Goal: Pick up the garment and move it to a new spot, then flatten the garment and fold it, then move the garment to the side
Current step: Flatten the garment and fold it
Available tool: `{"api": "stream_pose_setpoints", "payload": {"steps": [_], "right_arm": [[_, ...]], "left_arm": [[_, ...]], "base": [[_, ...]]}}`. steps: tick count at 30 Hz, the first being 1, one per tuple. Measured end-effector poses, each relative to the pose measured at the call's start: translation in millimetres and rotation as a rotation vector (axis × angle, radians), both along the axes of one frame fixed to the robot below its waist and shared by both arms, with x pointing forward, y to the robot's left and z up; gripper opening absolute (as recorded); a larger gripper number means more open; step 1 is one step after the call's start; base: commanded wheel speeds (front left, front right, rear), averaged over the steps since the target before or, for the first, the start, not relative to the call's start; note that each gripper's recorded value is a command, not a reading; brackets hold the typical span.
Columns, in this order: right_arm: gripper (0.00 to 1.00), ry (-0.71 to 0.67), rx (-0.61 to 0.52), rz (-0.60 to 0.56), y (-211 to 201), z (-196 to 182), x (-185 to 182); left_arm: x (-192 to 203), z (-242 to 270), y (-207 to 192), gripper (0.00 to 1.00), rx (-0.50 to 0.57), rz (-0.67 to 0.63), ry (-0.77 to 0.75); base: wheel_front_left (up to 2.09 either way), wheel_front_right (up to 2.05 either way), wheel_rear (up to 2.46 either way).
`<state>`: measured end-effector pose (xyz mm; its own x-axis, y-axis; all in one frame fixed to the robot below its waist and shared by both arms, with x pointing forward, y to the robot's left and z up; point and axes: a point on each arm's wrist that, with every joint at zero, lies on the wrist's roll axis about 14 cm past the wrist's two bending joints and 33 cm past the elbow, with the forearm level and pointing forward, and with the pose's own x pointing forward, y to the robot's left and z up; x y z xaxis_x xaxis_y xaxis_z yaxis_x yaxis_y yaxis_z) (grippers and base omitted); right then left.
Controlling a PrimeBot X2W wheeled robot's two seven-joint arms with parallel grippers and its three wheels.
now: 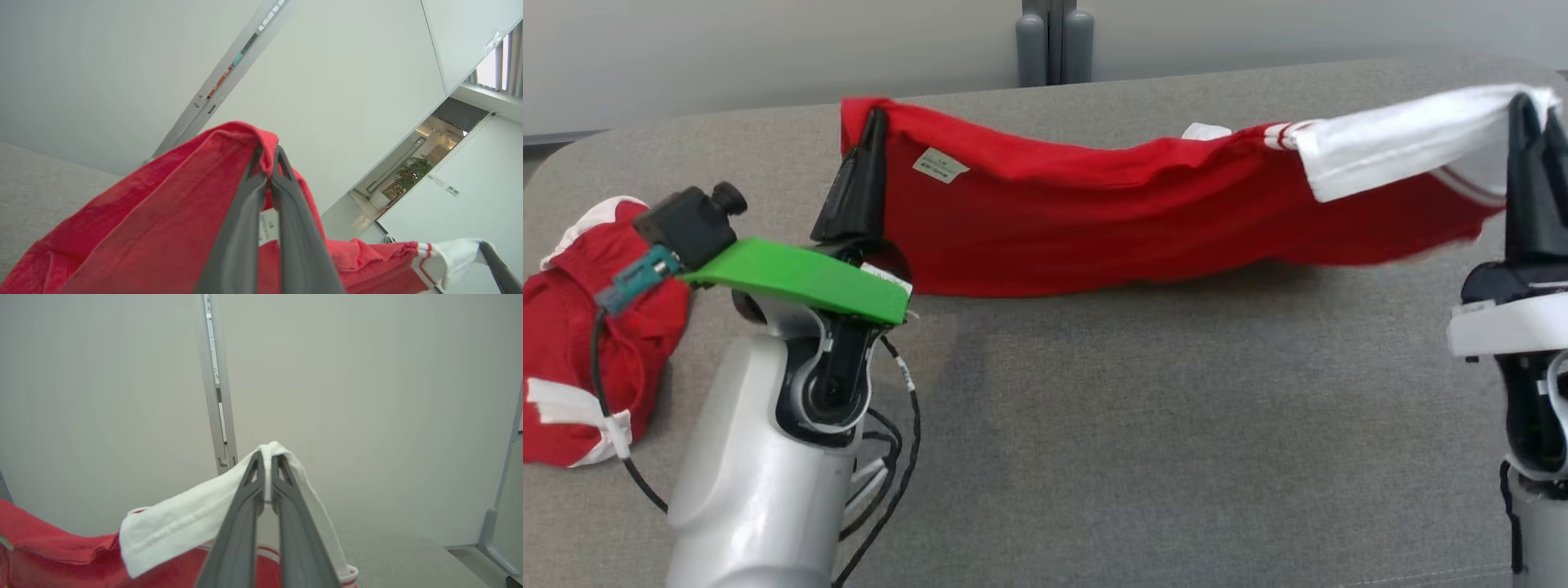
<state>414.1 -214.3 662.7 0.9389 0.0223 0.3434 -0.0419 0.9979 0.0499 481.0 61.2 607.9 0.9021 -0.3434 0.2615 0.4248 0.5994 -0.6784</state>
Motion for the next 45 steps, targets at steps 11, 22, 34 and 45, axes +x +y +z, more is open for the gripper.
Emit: {"api": "stream_pose_setpoints", "payload": {"steps": [11, 22, 34, 45], "right_arm": [[0.0, -0.152, -0.069, 0.159, 24, 94, 60], [0.0, -0.166, -0.022, 0.062, 3, 68, 212], [0.0, -0.563, -0.09, -0.035, -9, 148, 222], [0.0, 0.075, -0.109, 0.025, -12, -111, 252]], "left_arm": [[40, 82, -9, 0.0, -0.115, -0.209, 0.024], [173, 68, 39, 0.0, -0.085, 0.059, -0.083], [204, 113, 40, 0.0, -0.266, 0.128, -0.424], [189, -126, 20, 0.0, -0.072, 0.093, 0.097]], "base": [[0.0, 0.0, 0.0], [0.0, 0.0, 0.0], [0.0, 0.0, 0.0], [0.0, 0.0, 0.0]]}}
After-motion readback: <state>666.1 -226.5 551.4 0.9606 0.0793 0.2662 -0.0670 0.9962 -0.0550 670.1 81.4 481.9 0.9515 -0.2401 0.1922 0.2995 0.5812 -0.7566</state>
